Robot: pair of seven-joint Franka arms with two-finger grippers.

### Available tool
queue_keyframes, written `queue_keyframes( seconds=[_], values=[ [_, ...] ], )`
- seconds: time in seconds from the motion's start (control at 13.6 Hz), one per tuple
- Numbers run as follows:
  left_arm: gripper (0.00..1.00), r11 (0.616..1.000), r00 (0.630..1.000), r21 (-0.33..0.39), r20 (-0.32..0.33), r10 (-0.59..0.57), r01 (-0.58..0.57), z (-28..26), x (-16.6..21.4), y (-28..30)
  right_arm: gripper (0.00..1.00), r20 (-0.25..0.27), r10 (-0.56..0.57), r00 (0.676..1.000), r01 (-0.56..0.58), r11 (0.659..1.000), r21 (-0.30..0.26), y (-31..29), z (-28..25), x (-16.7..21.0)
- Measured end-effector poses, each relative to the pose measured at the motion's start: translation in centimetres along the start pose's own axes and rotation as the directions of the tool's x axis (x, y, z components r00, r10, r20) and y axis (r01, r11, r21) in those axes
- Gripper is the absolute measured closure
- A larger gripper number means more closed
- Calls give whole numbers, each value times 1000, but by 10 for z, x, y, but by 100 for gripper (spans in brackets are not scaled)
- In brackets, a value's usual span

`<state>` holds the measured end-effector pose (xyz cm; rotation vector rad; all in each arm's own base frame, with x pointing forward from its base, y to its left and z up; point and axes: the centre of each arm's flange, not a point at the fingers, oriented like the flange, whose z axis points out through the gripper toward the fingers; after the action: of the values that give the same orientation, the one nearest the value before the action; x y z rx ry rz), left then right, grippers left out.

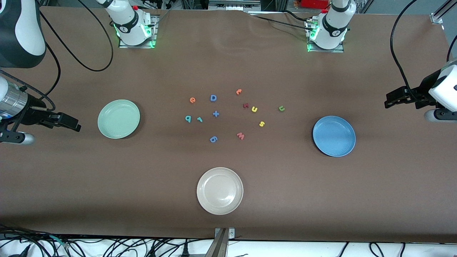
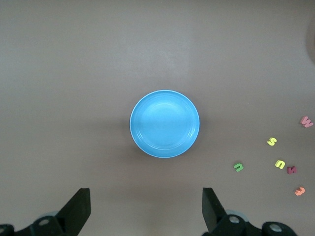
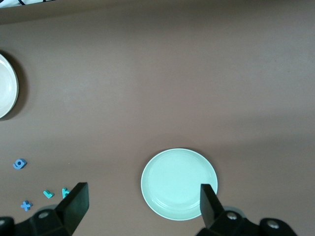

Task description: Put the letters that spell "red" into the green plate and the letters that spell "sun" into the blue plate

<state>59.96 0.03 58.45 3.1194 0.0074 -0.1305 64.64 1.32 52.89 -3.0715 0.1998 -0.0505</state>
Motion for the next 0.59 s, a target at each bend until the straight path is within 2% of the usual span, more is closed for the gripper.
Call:
queue_keyframes(
  seconds=[0.59],
  values=[
    [0, 1000, 1000, 0, 0, 0, 0, 0, 0, 0, 0, 4, 21, 1000, -21, 1000, -1, -1, -4, -3]
  ],
)
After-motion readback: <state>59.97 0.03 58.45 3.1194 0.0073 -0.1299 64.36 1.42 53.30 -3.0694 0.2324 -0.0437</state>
